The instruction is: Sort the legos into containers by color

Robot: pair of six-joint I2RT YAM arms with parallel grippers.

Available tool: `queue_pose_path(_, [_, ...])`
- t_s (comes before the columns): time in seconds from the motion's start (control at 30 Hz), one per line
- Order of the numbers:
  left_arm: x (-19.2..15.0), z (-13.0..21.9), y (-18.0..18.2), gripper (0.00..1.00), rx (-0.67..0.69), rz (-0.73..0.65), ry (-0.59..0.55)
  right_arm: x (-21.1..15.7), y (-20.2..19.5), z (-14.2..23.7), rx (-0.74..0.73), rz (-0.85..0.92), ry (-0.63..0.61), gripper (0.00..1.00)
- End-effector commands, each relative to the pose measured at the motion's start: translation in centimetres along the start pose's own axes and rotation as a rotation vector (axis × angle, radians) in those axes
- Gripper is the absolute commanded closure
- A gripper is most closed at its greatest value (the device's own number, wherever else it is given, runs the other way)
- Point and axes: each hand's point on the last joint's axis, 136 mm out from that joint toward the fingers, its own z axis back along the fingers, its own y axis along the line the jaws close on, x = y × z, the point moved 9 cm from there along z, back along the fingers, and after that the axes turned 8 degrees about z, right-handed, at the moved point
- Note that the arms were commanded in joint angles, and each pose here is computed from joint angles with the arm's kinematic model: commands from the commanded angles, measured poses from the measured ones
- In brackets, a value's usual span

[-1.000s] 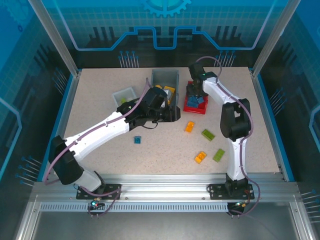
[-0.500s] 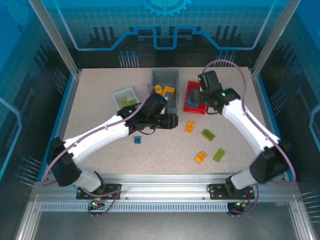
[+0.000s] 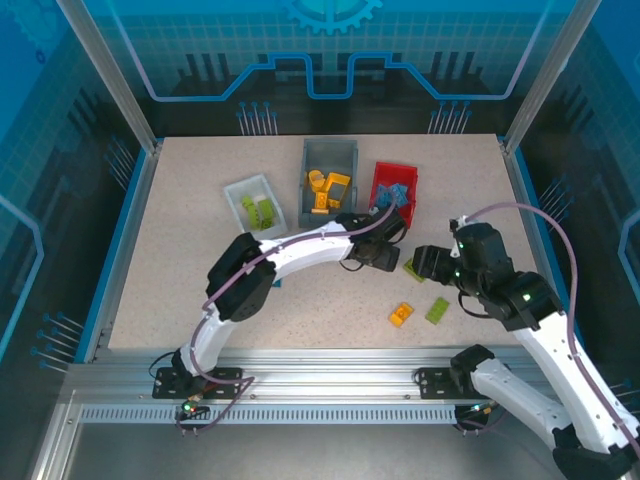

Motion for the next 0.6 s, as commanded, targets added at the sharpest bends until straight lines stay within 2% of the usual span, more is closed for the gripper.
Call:
queue_pose_path(0.0, [1.1, -1.2, 0.0, 0.25, 0.081, -0.046, -0.021, -1.6, -0.1, 0.0, 0.014, -0.034, 0.084, 0.31])
queue_pose_path(0.17, [1.6, -3.9, 0.7, 0.28, 0.106, -0.042, 0.002, -1.7, 0.0, 0.1, 0.037, -0.051, 0.080, 0.31])
queue_pose_path(0.27, [1.8, -4.9, 0.8, 0.37, 0.096, -0.044, 0.014, -1.6, 0.1, 0.0, 0.040, -0.050, 0.084, 0.31])
queue_pose_path(0.5, [1.7, -5.0, 0.8, 0.69, 0.085, -0.056, 0.012, -1.7, 0.1, -0.5, 0.046, -0.051, 0.085, 0.31])
queue_pose_path(0.57, [1.8, -3.7, 0.9, 0.70, 0.082, -0.048, -0.008, -1.6, 0.2, -0.6, 0.056, -0.047, 0.083, 0.32])
